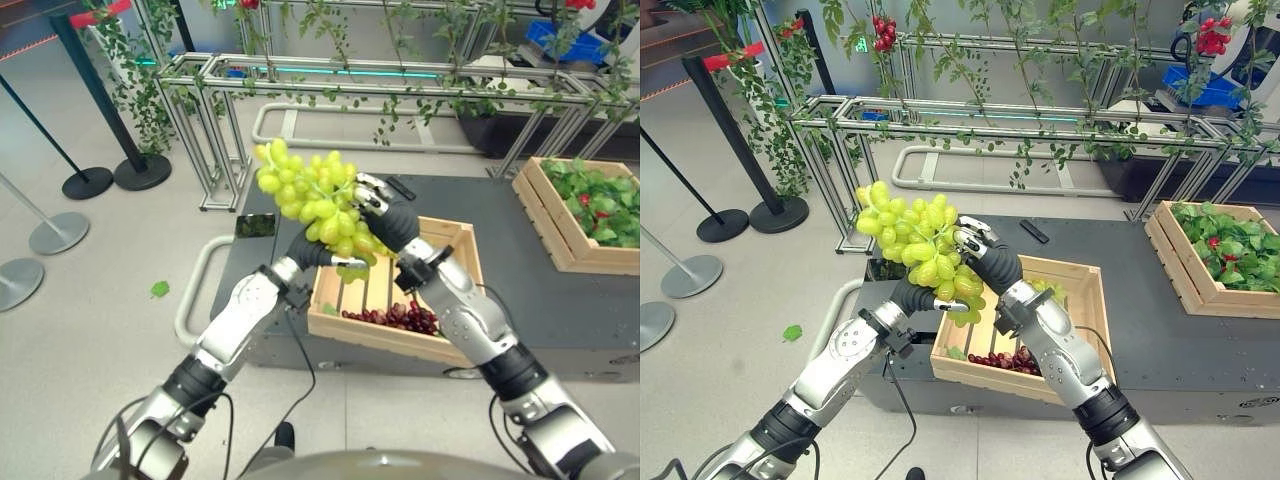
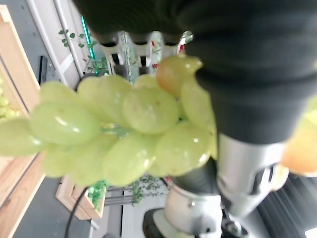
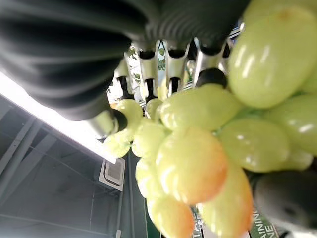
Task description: Pick up the fruits from the basket on one side to the basket on the other side
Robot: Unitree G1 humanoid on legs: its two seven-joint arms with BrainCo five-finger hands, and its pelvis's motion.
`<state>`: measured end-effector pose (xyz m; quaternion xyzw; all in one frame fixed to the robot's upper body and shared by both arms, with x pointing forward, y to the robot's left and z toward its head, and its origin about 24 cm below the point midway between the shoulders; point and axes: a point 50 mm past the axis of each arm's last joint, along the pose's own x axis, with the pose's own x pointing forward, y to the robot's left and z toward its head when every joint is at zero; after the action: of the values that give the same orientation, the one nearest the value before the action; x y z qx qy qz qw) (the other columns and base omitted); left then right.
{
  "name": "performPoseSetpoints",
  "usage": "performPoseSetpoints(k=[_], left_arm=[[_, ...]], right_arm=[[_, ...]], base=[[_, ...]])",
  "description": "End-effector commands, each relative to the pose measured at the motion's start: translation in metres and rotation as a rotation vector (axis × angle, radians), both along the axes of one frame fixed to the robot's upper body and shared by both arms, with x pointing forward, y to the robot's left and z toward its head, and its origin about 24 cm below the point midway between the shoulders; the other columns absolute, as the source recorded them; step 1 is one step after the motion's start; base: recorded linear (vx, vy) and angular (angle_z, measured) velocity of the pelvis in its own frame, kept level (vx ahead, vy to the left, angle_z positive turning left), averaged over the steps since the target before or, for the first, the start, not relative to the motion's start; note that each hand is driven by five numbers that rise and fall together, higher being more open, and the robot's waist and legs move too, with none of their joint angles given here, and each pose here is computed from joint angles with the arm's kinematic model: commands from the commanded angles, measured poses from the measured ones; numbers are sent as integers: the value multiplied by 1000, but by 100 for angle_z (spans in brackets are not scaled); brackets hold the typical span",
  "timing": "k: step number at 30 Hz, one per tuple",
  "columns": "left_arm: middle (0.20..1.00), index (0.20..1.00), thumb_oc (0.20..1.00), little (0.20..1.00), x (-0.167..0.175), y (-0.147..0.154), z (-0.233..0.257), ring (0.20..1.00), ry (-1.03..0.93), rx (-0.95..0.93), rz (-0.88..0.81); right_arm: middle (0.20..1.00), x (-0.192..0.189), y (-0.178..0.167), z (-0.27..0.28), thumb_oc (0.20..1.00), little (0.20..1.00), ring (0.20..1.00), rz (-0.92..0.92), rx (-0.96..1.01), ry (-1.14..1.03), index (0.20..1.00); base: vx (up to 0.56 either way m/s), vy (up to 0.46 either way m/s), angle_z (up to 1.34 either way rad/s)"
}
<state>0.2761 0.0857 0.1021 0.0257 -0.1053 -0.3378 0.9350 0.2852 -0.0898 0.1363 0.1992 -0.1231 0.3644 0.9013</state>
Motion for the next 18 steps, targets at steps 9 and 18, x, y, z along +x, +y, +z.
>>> performPoseSetpoints(k=[9, 18], left_arm=[[1000, 1000, 1000, 1000, 15, -21, 16, 1000, -64, -32, -16], [200, 200, 200, 200, 15, -18, 15, 200, -50, -46, -10]], right_arm=[[200, -19, 31, 52, 200, 200, 200, 173, 190, -192, 200], [200, -18, 27, 45, 200, 200, 200, 146, 198, -165, 200]], base=[[0, 0, 0], [0, 0, 0]])
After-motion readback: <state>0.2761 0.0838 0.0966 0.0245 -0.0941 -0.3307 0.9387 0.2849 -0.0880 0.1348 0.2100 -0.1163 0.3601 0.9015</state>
